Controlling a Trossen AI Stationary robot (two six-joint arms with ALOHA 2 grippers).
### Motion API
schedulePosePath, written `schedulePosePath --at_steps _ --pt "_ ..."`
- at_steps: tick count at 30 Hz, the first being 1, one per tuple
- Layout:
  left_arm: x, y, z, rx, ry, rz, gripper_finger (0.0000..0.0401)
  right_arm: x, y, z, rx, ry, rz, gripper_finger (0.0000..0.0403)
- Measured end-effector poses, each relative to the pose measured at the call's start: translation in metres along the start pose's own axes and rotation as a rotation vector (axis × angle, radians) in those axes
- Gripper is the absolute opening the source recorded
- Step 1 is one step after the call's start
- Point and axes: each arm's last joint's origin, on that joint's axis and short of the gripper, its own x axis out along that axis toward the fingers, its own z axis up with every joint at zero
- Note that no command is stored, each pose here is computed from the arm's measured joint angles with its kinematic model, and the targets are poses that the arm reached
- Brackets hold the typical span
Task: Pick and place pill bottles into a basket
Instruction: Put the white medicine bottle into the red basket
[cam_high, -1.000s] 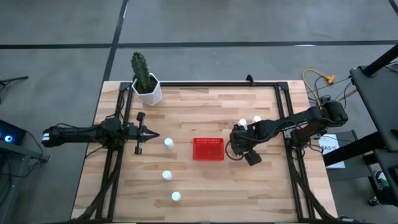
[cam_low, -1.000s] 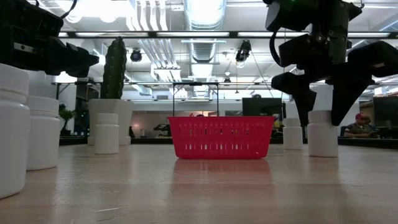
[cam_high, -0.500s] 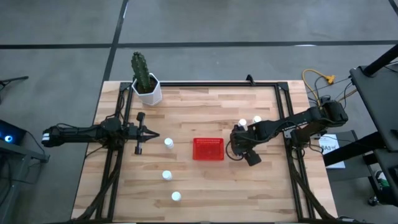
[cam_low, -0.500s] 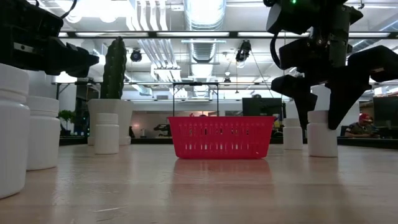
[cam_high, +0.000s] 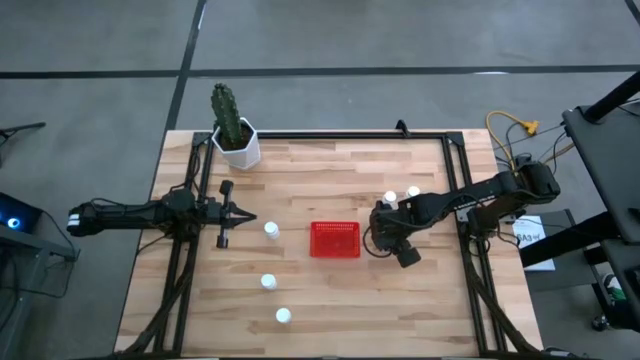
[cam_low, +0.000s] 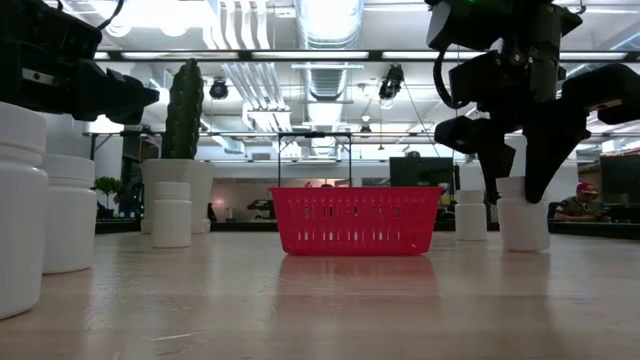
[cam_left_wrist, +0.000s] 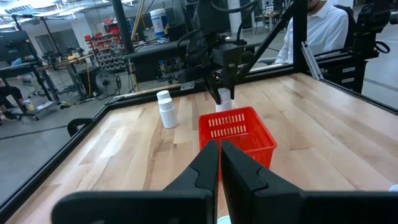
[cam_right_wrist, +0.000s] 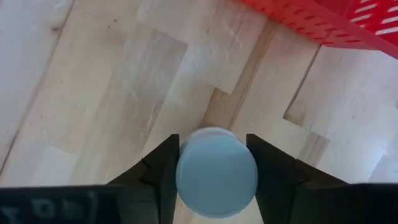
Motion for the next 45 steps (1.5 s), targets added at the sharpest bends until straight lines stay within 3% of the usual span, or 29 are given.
schedulePosePath --at_steps 12,25,35,45 --pt "0.000 0.000 0.000 0.000 0.000 0.000 0.0000 -0.038 -0.005 0.030 -0.015 -0.081 -0.026 0.0146" --pt "0.000 0.000 0.000 0.000 0.000 0.000 0.0000 -0.077 -0.012 0.060 -0.122 -0.241 -0.089 0.0146" --pt "0.000 0.000 0.000 0.000 0.000 0.000 0.0000 -0.062 -0.038 0.060 -0.085 -0.202 -0.102 0.0146" --pt "0.000 0.000 0.000 0.000 0.002 -0.001 0.0000 -0.035 -0.060 0.080 -0.084 -0.209 -0.020 0.0146"
